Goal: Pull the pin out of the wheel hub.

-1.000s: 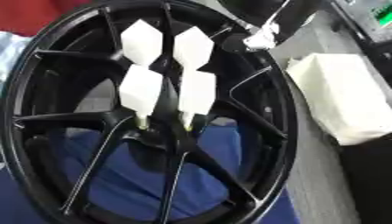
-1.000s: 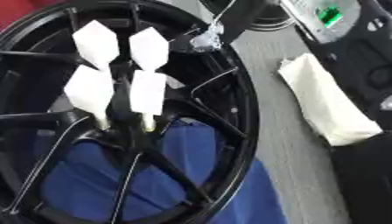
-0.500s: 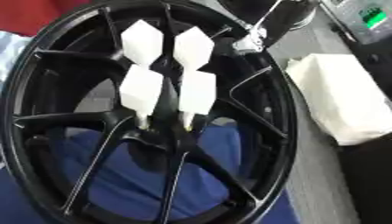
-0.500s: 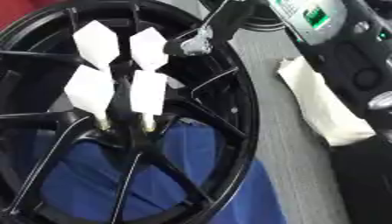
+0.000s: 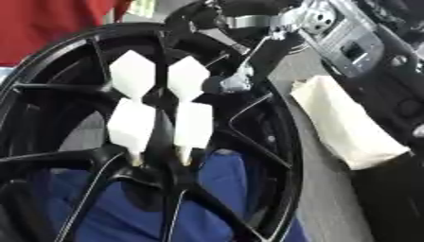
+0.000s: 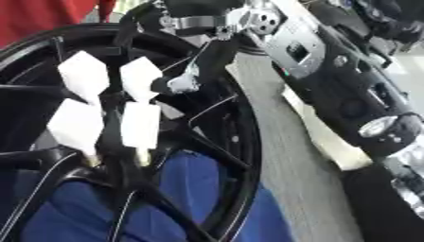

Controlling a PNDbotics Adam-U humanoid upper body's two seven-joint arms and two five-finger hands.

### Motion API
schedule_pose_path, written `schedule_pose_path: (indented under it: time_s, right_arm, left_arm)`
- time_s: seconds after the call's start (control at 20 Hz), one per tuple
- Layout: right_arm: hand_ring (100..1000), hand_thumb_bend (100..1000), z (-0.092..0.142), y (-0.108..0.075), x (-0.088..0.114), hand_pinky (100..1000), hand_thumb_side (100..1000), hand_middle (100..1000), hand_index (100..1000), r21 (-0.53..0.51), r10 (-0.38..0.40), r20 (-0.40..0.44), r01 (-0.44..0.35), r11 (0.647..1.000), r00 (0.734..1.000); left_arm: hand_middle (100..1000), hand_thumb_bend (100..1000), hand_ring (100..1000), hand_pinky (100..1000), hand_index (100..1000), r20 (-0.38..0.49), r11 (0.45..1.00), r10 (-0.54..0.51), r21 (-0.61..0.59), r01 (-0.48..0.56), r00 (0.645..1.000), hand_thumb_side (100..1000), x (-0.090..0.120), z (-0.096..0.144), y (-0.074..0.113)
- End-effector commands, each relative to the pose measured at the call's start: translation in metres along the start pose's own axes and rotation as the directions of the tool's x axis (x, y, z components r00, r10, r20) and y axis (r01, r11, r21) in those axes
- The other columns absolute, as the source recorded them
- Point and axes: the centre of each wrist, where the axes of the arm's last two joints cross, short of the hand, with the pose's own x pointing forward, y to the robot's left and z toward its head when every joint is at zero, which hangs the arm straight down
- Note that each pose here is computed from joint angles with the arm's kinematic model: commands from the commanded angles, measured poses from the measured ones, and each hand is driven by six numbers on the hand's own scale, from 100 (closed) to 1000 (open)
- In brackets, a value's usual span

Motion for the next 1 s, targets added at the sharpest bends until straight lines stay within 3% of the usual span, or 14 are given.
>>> schedule_pose_path:
  time_s: [0.05, 0.65, 1.0]
  right_arm:
    - [1000, 273, 0.0034, -0.0081, -0.0006, 940, 640, 826, 940, 0.225, 0.172, 0.196, -0.215, 0.95, 0.965]
    - [1000, 291, 0.0014, -0.0031, -0.0026, 933, 625, 806, 927, 0.241, 0.172, 0.191, -0.216, 0.946, 0.966]
    - [888, 277, 0.0012, -0.0011, -0.0042, 930, 600, 707, 854, 0.25, 0.172, 0.187, -0.216, 0.944, 0.967]
  left_arm:
    - [598, 100, 628, 639, 718, 0.025, 1.0, -0.006, 0.006, 0.006, 1.0, 647, 0.0063, -0.0019, 0.0047]
    - [596, 100, 628, 640, 717, 0.021, 1.0, -0.004, 0.009, 0.003, 1.0, 654, 0.0056, -0.0015, 0.0046]
    - [596, 100, 628, 640, 717, 0.019, 1.0, -0.003, 0.008, 0.003, 1.0, 657, 0.0052, -0.0015, 0.0043]
